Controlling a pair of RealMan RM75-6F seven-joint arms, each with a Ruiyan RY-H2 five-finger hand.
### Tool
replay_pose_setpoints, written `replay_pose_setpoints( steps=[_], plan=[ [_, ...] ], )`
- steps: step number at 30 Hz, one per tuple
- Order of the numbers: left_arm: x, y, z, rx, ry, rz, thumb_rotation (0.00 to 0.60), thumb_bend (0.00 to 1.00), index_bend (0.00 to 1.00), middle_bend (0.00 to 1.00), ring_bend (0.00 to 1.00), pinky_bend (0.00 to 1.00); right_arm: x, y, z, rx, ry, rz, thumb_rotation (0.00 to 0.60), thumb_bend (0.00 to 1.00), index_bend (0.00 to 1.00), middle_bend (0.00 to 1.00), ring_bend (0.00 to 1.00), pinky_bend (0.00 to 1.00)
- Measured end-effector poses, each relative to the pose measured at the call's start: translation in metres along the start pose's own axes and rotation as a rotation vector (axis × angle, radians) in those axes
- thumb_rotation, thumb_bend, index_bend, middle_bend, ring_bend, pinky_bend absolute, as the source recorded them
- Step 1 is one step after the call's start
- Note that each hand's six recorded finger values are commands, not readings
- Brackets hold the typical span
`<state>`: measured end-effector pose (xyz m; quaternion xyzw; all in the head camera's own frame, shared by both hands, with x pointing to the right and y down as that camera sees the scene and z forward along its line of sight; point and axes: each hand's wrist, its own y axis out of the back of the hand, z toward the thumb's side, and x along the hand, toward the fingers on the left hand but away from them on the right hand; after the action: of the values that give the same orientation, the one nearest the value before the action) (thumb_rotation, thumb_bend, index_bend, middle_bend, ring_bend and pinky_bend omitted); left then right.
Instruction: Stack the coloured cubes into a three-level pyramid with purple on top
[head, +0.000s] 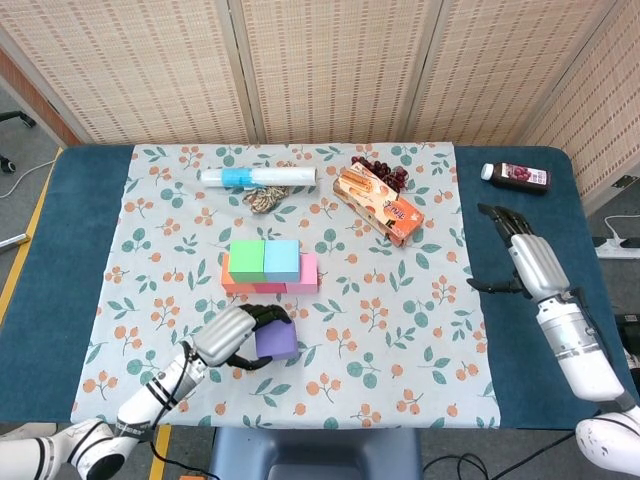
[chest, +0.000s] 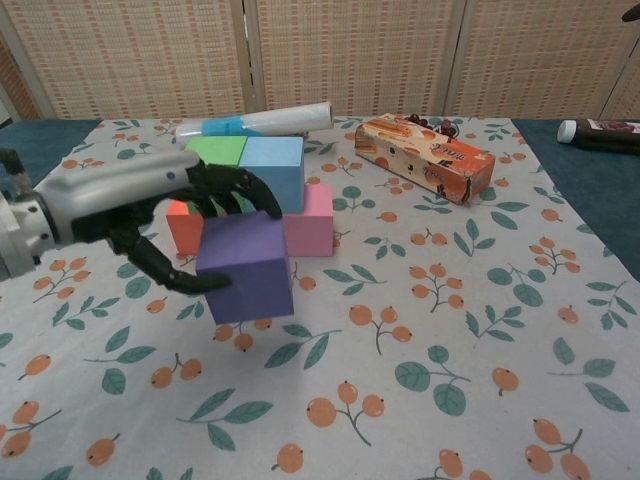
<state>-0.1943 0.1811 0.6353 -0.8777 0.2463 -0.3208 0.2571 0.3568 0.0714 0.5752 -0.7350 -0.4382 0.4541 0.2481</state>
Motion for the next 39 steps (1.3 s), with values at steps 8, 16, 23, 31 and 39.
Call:
replay_pose_setpoints(
  steps=[8,16,23,31,39],
  plan=[
    [0.016,0.072,-0.015,-0.082,-0.033,0.108,0.600,0.32,0.34,0.33,0.33,0.41,0.005,0.001,-0.001,-0.001,-0.012,-0.011,0.600,0.00,0.00,0.09,0.00,0.00],
    [0.037,0.131,-0.053,-0.105,-0.030,0.139,0.600,0.32,0.33,0.32,0.29,0.37,0.007,0.001,0.001,0.008,-0.027,-0.027,0.600,0.00,0.00,0.09,0.00,0.00],
    [0.059,0.152,-0.078,-0.032,-0.025,0.089,0.600,0.32,0.34,0.31,0.28,0.34,0.005,0.009,0.010,-0.006,-0.031,-0.059,0.600,0.00,0.00,0.09,0.00,0.00],
    [0.079,0.140,-0.081,0.029,-0.067,-0.008,0.600,0.32,0.34,0.31,0.27,0.32,0.008,0.021,0.012,-0.005,-0.053,-0.098,0.600,0.00,0.00,0.08,0.00,0.00],
    [0.087,0.142,-0.078,0.074,-0.095,-0.042,0.600,0.32,0.34,0.31,0.27,0.31,0.012,0.024,0.011,-0.007,-0.071,-0.110,0.600,0.00,0.00,0.08,0.00,0.00]
  ],
)
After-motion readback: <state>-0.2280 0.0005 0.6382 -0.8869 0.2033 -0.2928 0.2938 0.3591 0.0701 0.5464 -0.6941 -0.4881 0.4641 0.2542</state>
